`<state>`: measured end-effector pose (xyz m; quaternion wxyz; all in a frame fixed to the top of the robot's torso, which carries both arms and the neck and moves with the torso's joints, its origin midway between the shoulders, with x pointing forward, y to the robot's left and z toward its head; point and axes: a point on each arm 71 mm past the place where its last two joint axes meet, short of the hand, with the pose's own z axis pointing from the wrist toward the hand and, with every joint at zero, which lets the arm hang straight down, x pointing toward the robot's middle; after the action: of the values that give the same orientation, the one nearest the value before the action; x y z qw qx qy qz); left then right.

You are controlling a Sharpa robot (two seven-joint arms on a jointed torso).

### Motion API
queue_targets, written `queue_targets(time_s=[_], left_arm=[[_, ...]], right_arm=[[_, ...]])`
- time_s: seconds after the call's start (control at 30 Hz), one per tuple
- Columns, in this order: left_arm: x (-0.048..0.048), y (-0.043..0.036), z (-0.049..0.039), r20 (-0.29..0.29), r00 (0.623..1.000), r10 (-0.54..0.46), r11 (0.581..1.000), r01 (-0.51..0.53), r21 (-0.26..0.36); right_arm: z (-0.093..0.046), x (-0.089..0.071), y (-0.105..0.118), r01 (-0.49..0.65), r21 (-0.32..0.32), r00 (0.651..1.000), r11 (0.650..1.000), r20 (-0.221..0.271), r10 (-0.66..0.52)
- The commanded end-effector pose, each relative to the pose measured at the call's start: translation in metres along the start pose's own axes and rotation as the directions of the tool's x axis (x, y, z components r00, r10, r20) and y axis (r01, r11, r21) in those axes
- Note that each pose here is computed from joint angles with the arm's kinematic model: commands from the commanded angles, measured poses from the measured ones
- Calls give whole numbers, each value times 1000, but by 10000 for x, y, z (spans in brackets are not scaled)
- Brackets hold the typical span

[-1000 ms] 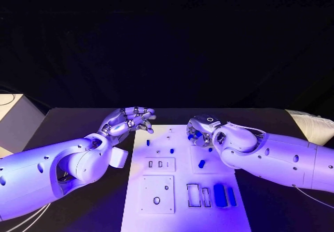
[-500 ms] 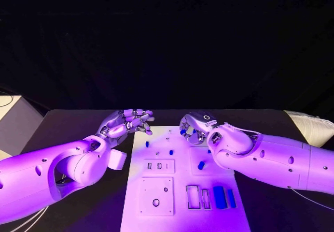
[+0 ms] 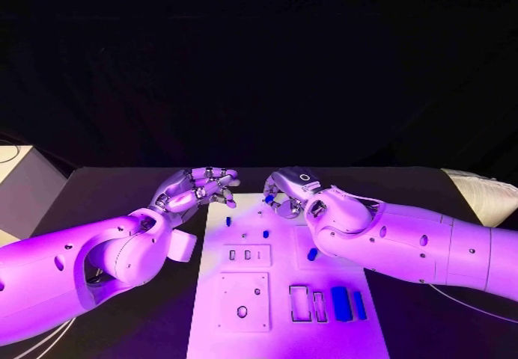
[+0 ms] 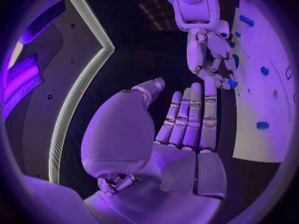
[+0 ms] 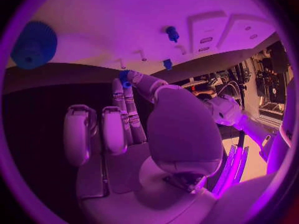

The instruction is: Assemble the parts on the task board

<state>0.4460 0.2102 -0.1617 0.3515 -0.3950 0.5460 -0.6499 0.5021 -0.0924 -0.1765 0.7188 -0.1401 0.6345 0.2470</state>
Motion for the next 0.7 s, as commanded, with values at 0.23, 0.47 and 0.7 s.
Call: queue_targets(time_s=[0.23,0.47,0.7], left_arm=[[38,-16,15,-20,1000,-10,1000,10,8],[43,-23,17,-21,1000,-10,1000,10,8],[46,-28,21,-22,1000,-10,1000,10,9]], right_arm=[[79,26,7,-2,1,1000,1000,4,2],[125,46,9,6,5,1000,1000,-3,-6],[162,75,13,14,4,1000,1000,-14,-14]])
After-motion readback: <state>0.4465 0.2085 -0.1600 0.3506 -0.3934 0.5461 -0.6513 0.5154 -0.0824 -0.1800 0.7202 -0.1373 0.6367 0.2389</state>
